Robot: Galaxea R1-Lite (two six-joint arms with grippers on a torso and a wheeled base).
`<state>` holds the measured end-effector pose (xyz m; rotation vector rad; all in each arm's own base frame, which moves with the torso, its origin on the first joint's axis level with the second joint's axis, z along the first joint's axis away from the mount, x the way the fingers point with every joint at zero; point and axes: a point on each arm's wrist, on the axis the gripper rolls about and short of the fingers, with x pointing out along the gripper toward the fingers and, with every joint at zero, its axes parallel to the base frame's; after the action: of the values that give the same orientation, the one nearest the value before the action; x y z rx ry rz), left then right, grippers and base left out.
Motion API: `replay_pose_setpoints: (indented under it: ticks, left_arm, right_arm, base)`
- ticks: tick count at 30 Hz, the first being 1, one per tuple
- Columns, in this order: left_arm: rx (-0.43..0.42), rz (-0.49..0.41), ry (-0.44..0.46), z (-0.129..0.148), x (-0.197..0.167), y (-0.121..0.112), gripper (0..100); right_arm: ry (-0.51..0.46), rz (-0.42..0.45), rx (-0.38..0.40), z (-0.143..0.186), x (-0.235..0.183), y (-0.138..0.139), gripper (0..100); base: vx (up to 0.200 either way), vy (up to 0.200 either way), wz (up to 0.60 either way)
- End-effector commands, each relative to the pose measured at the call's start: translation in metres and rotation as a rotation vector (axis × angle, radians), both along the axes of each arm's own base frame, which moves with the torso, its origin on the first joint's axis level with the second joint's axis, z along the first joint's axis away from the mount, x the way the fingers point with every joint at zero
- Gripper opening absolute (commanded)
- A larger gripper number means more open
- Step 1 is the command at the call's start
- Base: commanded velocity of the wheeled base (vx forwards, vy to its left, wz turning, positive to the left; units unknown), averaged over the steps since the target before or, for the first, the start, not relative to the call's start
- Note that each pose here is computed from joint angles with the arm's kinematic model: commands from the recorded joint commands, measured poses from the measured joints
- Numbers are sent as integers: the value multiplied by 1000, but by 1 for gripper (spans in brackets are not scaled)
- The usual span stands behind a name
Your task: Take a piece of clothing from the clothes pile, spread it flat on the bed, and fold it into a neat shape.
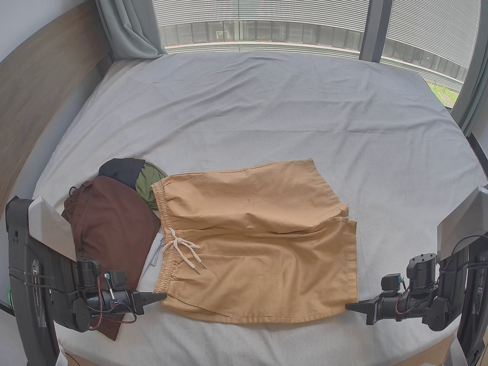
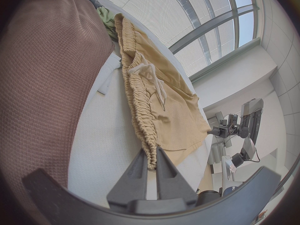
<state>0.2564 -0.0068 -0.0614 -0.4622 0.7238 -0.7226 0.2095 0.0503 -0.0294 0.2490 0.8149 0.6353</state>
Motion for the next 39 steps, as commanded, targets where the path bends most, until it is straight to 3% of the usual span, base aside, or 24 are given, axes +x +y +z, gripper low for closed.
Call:
replay_pose_setpoints:
  ticks: [1, 14, 21, 39]
  left_arm:
    - [3, -1, 1, 1, -3, 1, 0]
    - [20, -83, -74, 5, -20, 13, 0]
    - [-8, -103, -84, 13, -26, 13, 0]
    - [20, -151, -115, 10, -37, 15, 0]
  right_arm:
    - [24, -2, -6, -2, -5, -2, 0]
    - [-25, 47, -57, -2, -5, -5, 0]
    - [0, 66, -85, -5, -8, -7, 0]
    - [-22, 101, -124, -5, -10, -11, 0]
  base:
    - [0, 0, 0]
    - [0, 0, 0]
    - [0, 0, 0]
    - [0, 0, 0]
